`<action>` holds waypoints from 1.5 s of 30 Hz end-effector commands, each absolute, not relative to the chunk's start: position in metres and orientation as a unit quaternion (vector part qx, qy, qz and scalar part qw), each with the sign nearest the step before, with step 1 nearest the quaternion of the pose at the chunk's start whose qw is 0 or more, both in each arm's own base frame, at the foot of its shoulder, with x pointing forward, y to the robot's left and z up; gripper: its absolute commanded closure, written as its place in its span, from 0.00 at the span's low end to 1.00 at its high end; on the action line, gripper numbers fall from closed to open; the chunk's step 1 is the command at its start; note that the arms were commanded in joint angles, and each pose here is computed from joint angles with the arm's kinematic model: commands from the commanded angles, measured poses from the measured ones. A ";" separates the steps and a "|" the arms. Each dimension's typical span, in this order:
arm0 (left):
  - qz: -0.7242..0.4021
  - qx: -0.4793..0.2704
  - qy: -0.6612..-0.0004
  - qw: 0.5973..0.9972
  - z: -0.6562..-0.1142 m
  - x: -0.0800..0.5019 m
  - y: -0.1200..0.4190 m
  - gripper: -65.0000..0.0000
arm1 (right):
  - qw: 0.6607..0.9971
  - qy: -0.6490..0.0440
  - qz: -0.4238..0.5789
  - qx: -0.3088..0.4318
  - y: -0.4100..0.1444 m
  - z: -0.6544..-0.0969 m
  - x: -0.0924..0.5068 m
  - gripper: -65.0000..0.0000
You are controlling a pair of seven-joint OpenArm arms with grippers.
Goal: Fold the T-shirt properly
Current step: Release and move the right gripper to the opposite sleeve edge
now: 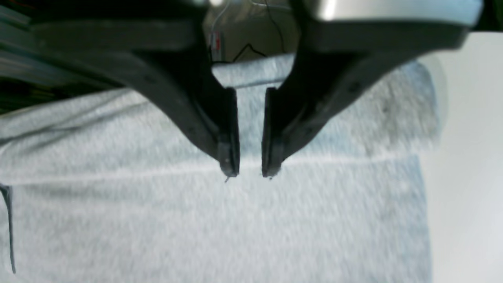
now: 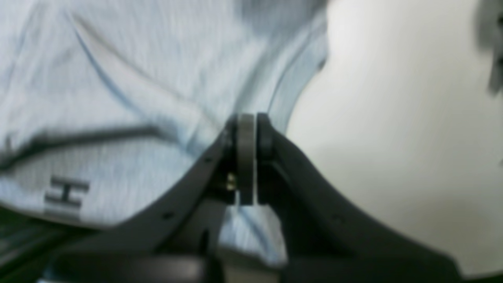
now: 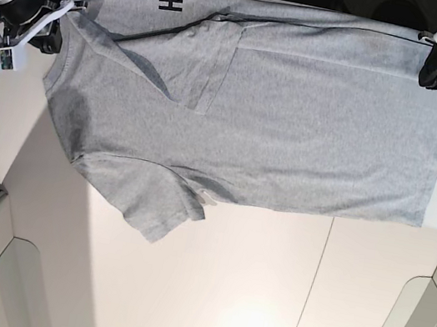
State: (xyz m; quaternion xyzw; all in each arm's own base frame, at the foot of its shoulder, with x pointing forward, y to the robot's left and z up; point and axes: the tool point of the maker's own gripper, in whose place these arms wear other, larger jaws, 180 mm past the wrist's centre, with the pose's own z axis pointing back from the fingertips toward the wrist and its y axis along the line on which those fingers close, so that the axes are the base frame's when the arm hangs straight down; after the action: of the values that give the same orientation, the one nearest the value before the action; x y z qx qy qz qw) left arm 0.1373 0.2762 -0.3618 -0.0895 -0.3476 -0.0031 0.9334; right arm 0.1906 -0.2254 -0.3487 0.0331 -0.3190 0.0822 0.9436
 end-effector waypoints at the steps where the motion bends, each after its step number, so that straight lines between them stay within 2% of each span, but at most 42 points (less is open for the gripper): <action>1: -0.012 -0.088 -0.366 0.926 -0.351 0.145 0.277 0.79 | 0.934 -0.345 0.087 0.028 -0.227 -0.336 0.202 0.97; 5: -0.013 -0.090 -0.380 0.921 -0.347 0.155 0.277 0.79 | 0.920 -0.382 0.088 0.024 -0.227 -0.320 0.227 0.95; 13: -0.015 -0.090 -0.409 0.908 -0.337 0.175 0.277 0.78 | 0.880 -0.468 0.086 0.007 -0.230 -0.278 0.277 0.76; 17: -0.017 -0.089 -0.426 0.900 -0.330 0.188 0.277 0.52 | 0.869 -0.489 0.074 0.008 -0.236 -0.269 0.297 0.67; 20: -0.018 -0.089 -0.437 0.895 -0.325 0.196 0.277 0.51 | 0.868 -0.492 0.056 0.015 -0.244 -0.274 0.312 0.57; 22: -0.018 -0.089 -0.442 0.892 -0.323 0.199 0.277 0.51 | 0.873 -0.485 0.039 0.023 -0.251 -0.284 0.323 0.50; 28: -0.016 -0.087 -0.456 0.886 -0.319 0.207 0.279 0.51 | 0.890 -0.449 -0.009 0.077 -0.263 -0.325 0.362 0.50; 32: -0.016 -0.087 -0.457 0.885 -0.319 0.208 0.279 0.51 | 0.907 -0.402 -0.018 0.125 -0.258 -0.358 0.386 0.50; 40: -0.018 -0.082 -0.454 0.887 -0.320 0.207 0.280 0.51 | 0.945 -0.274 0.031 0.175 -0.215 -0.416 0.390 0.50; 45: -0.016 -0.081 -0.454 0.887 -0.320 0.207 0.281 0.51 | 0.958 -0.215 0.082 0.171 -0.194 -0.432 0.373 0.51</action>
State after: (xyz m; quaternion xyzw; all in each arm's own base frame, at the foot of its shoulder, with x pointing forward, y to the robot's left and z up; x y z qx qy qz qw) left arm 0.2021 0.2788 -0.3309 -0.0833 -0.4360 -0.0102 0.8960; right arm 0.3834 -0.1862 -0.4253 0.1900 -0.2498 0.0725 0.9467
